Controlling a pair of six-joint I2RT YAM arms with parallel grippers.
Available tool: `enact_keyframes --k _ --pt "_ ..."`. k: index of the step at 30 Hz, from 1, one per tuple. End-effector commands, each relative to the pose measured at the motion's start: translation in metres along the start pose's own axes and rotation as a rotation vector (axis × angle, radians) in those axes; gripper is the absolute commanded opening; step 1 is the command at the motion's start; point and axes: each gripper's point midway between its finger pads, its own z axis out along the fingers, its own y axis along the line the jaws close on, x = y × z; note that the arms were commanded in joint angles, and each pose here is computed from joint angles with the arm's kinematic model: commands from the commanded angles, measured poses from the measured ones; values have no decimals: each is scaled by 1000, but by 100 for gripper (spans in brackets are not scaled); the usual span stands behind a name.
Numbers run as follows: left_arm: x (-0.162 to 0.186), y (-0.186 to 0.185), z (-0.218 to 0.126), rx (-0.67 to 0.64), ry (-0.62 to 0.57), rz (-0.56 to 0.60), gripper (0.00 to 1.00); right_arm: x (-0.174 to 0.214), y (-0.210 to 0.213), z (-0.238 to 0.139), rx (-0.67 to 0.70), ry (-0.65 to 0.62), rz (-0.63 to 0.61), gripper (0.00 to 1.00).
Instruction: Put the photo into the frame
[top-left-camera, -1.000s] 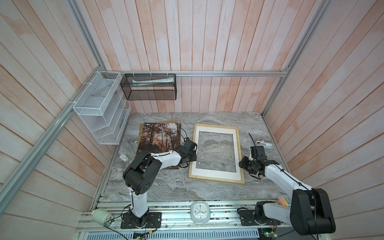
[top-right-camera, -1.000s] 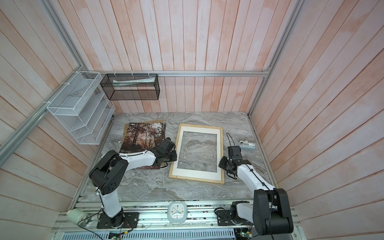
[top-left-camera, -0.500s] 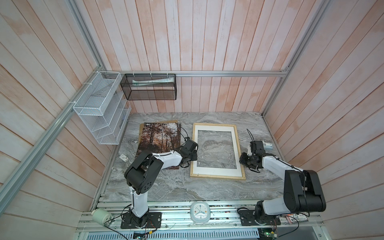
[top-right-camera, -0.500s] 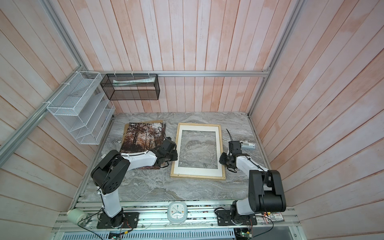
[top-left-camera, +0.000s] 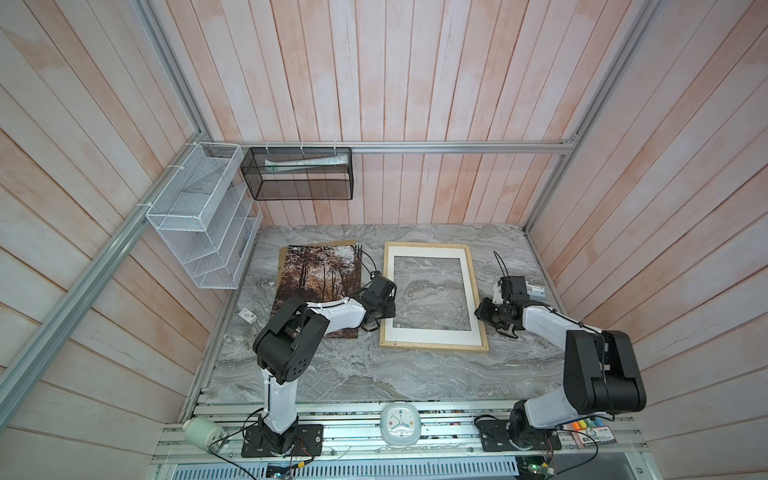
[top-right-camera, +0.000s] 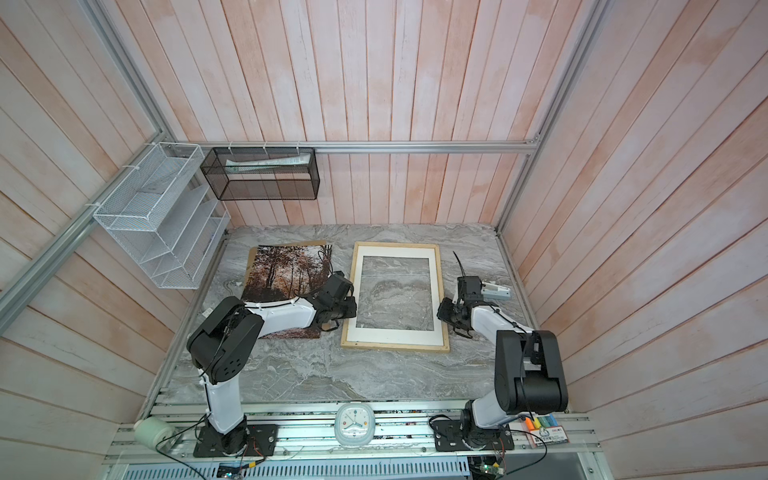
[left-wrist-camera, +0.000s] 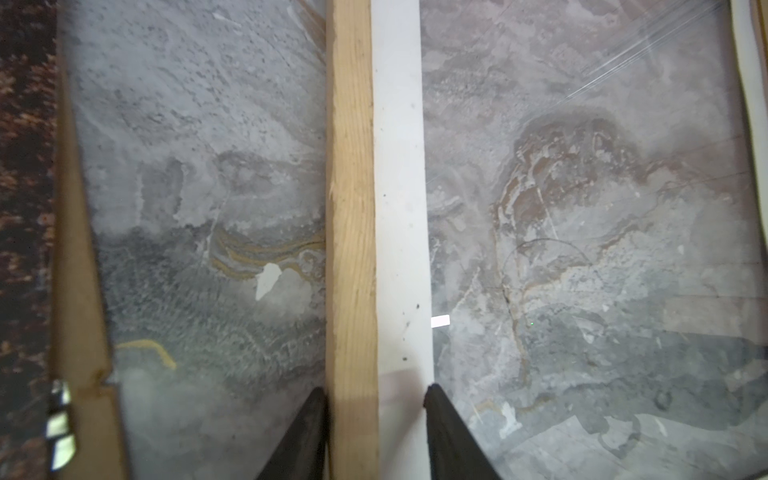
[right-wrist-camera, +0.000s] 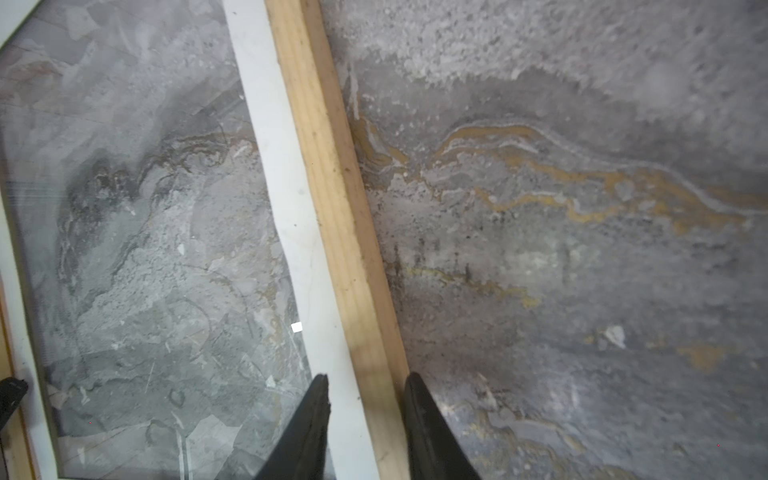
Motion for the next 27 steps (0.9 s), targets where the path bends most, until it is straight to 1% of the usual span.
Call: enact_keyframes --k 1,5,8,12,15,17,19,23,27 --pt "-11 -18 -19 35 -18 37 44 -14 20 -16 -78 -73 -13 39" --pt "-19 3 -33 -85 -51 77 46 -17 18 -28 -78 -142 -12 44" --pt "-18 25 -39 -186 -47 101 47 -17 19 -36 -98 -179 3 46" --pt "-21 49 -44 -289 -54 126 49 -17 25 -44 -120 -183 -6 47" --pt "-32 63 -46 -386 -85 176 50 -18 28 -50 -135 -186 -8 47" --pt "-38 74 -44 -467 -75 203 51 -16 32 -52 -157 -185 -4 47" --pt "-40 82 -42 -522 -55 216 51 -13 34 -55 -176 -183 -4 47" --pt "-32 90 -41 -558 -24 201 51 -8 34 -58 -186 -185 1 47" --pt "-17 93 -56 -554 -26 167 53 -2 40 -59 -224 -167 -5 48"
